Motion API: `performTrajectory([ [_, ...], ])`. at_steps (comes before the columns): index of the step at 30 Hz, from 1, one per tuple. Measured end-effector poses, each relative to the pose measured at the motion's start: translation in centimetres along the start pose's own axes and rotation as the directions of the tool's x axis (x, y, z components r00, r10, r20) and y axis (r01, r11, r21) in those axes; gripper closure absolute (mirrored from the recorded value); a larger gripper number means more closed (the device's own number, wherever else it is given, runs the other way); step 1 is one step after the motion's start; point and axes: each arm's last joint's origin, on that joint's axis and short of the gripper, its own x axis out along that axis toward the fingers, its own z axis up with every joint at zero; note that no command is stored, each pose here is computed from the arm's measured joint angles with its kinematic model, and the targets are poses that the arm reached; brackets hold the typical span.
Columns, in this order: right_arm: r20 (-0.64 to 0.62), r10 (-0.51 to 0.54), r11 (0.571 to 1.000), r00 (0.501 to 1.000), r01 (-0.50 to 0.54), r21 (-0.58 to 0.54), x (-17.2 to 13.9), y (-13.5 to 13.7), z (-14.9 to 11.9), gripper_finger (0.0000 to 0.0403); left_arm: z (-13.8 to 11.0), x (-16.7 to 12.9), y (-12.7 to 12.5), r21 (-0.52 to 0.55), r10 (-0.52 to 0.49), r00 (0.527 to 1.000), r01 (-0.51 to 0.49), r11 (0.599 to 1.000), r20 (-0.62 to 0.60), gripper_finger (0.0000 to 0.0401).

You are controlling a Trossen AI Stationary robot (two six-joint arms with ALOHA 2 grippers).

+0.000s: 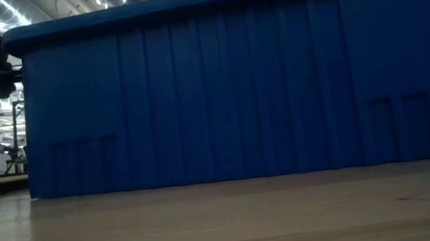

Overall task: Pick and place slides into bin
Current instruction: Return to Home Position

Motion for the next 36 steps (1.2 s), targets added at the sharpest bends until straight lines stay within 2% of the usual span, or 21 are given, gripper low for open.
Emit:
performTrajectory([
  [6,0.130,-0.179,0.982,0.975,0.186,-0.038,0.3,-0.6,-0.4,0.0125,0.0,0.0,0.0,0.000,0.000,1.000,0.000,1.000,-0.003,0.0111],
  [9,0.152,-0.257,0.963,0.954,0.266,-0.044,0.0,-1.2,-0.4,0.0125,0.0,0.0,0.0,-0.008,0.000,1.000,0.000,1.000,-0.004,0.0111],
  [15,0.156,-0.349,0.931,0.924,0.360,-0.055,0.8,-1.7,-1.2,0.0125,0.0,0.0,0.0,-0.128,0.000,1.000,-0.001,0.992,-0.004,0.0111],
  [22,0.151,-0.542,0.838,0.826,0.546,0.021,1.5,-3.0,-2.8,0.0125,0.0,0.0,0.0,-0.132,0.000,1.000,0.000,0.991,-0.004,0.0111],
  [24,0.126,-0.563,0.825,0.817,0.565,0.023,1.8,-3.3,-3.8,0.0125,-0.1,0.0,0.0,-0.133,0.000,1.000,-0.001,0.991,-0.004,0.0111],
  [29,0.141,-0.541,0.841,0.829,0.533,0.095,2.5,-3.5,-5.4,0.0125,0.0,0.0,0.0,-0.131,0.001,1.000,-0.001,0.991,-0.004,0.0111],
  [32,0.113,-0.552,0.834,0.826,0.547,0.072,2.9,-3.7,-7.0,0.0125,0.0,0.0,0.0,-0.131,0.001,1.000,-0.001,0.991,-0.003,0.0111],
  [36,0.100,-0.566,0.824,0.818,0.565,0.042,2.8,-3.9,-7.1,0.0125,0.0,0.0,0.0,-0.131,0.002,1.000,-0.003,0.991,-0.004,0.0111],
])
